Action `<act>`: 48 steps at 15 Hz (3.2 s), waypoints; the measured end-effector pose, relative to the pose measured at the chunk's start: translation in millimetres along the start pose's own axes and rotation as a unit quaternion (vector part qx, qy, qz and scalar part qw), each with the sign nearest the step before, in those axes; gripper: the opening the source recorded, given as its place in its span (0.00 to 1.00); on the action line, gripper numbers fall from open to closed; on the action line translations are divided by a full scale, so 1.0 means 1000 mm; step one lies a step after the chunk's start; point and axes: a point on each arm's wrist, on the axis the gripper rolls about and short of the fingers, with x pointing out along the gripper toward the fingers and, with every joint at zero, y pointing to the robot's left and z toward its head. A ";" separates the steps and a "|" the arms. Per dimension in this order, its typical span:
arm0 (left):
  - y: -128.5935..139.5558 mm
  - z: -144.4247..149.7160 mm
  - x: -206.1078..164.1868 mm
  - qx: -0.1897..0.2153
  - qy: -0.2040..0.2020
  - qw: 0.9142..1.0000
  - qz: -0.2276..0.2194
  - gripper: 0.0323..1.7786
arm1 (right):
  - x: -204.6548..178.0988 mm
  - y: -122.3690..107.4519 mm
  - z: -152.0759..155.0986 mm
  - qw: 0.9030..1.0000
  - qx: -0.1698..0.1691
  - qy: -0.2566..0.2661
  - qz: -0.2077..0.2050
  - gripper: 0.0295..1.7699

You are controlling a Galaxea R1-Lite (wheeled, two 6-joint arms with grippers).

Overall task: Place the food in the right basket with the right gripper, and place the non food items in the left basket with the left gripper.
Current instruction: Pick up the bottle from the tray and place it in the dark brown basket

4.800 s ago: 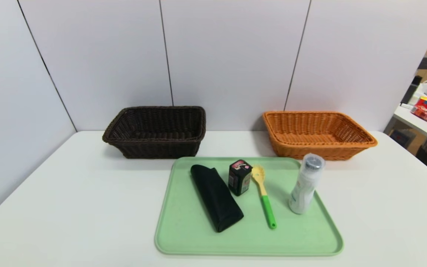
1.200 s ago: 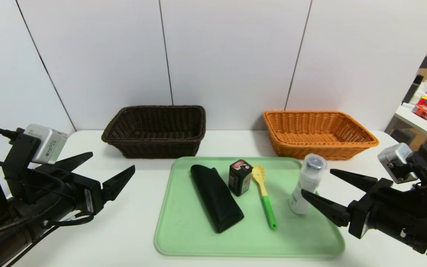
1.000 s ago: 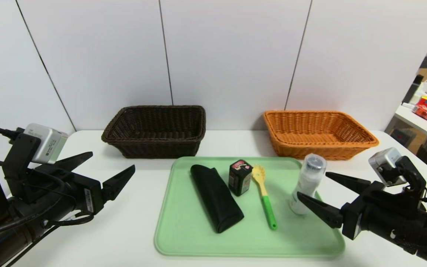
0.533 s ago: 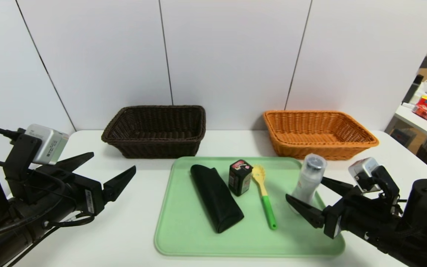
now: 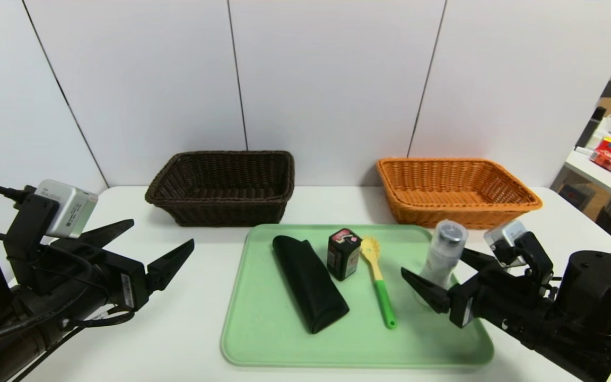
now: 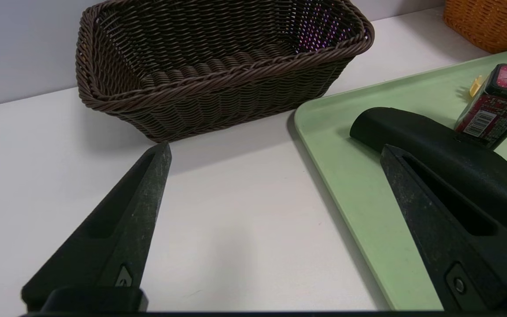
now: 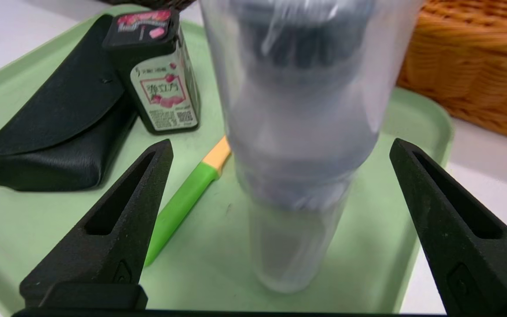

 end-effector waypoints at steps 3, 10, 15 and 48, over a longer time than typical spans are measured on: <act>0.000 0.000 0.000 0.000 0.000 1.000 0.001 0.95 | 0.000 -0.002 0.005 1.000 -0.009 -0.013 -0.007 0.96; -0.001 0.001 0.000 0.001 -0.001 1.000 -0.001 0.95 | 0.009 -0.006 0.016 0.999 -0.013 -0.034 -0.032 0.96; -0.001 0.001 0.000 0.001 -0.001 1.000 -0.002 0.95 | 0.009 -0.006 0.017 0.999 -0.013 -0.037 -0.037 0.96; -0.002 0.001 0.000 0.001 -0.002 1.000 -0.005 0.95 | 0.018 0.004 0.035 0.997 -0.030 -0.046 -0.053 0.40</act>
